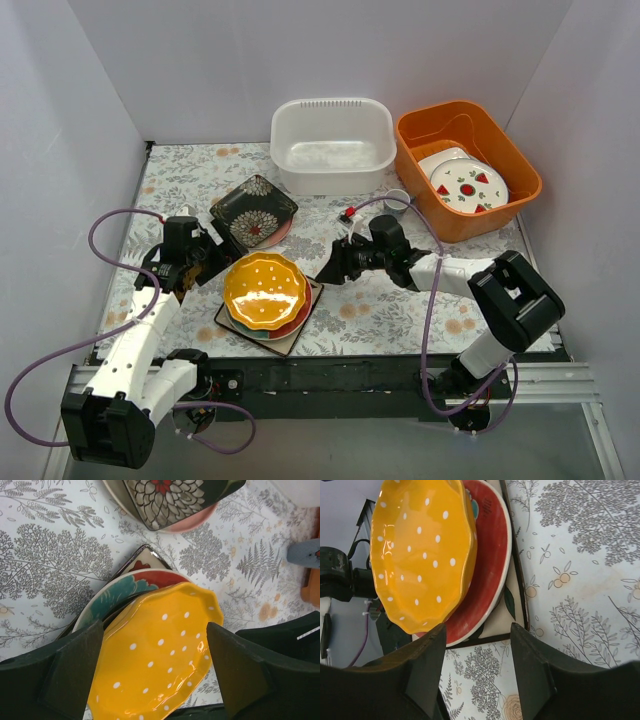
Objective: Place the plates into the plastic bin on the countertop
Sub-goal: Pick up the plate at the center of the board.
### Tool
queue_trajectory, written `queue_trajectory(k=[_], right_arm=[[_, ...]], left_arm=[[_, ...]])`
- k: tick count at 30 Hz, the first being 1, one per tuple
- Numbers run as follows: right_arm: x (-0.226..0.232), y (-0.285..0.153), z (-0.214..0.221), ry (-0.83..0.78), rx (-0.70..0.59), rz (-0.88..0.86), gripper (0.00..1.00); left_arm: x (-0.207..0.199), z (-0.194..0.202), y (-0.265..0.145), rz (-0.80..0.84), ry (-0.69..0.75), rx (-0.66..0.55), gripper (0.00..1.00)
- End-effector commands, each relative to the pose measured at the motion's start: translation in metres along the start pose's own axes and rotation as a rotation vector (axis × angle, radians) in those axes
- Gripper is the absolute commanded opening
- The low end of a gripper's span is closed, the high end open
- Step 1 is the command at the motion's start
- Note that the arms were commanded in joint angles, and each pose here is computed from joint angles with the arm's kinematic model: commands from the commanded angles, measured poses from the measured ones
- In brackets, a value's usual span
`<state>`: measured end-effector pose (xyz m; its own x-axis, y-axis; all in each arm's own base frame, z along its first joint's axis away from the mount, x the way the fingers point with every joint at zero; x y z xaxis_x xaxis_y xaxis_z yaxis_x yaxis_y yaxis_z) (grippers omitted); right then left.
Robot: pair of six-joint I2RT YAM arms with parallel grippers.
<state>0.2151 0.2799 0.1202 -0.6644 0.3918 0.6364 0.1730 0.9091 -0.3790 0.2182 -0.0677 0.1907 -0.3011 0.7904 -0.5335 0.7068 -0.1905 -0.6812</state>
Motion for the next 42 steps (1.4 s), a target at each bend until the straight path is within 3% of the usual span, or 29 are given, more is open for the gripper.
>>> queue_trajectory(k=[1, 10, 23, 30, 34, 38, 42], right_arm=[[0.022, 0.014, -0.020, -0.035, -0.036, -0.099, 0.57], [0.029, 0.031, -0.014, 0.014, 0.017, -0.088, 0.52], [0.020, 0.057, 0.001, 0.056, 0.116, 0.006, 0.47], [0.013, 0.057, 0.003, 0.054, 0.104, 0.054, 0.28], [0.013, 0.056, 0.001, 0.047, 0.078, 0.062, 0.24], [0.013, 0.055, 0.001, 0.055, 0.062, 0.054, 0.07], [0.012, 0.052, 0.000, 0.076, 0.042, 0.045, 0.01]], left_arm=[[0.000, 0.006, -0.009, -0.001, 0.024, 0.052, 0.81], [0.009, 0.014, -0.009, -0.056, 0.015, 0.089, 0.75], [0.017, 0.021, -0.012, -0.081, 0.015, 0.109, 0.74], [0.018, 0.025, -0.011, -0.074, 0.015, 0.122, 0.74], [0.016, 0.024, -0.014, -0.057, 0.020, 0.109, 0.74], [0.011, 0.021, -0.019, -0.025, 0.028, 0.089, 0.75], [0.007, 0.016, -0.026, -0.001, 0.041, 0.062, 0.75]])
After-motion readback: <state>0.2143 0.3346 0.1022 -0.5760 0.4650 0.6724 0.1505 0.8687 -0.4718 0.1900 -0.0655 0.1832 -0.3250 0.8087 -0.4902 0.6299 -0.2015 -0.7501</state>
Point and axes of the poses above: each gripper's point midway between its finger pads, its own y axis out along the fingers, its own x axis along the line the jaws close on, z = x × y, the point moved 6 cm from there along -y, back along the fingers, and after that the axes turned 1 degree about -y, right-handed, at the moved point
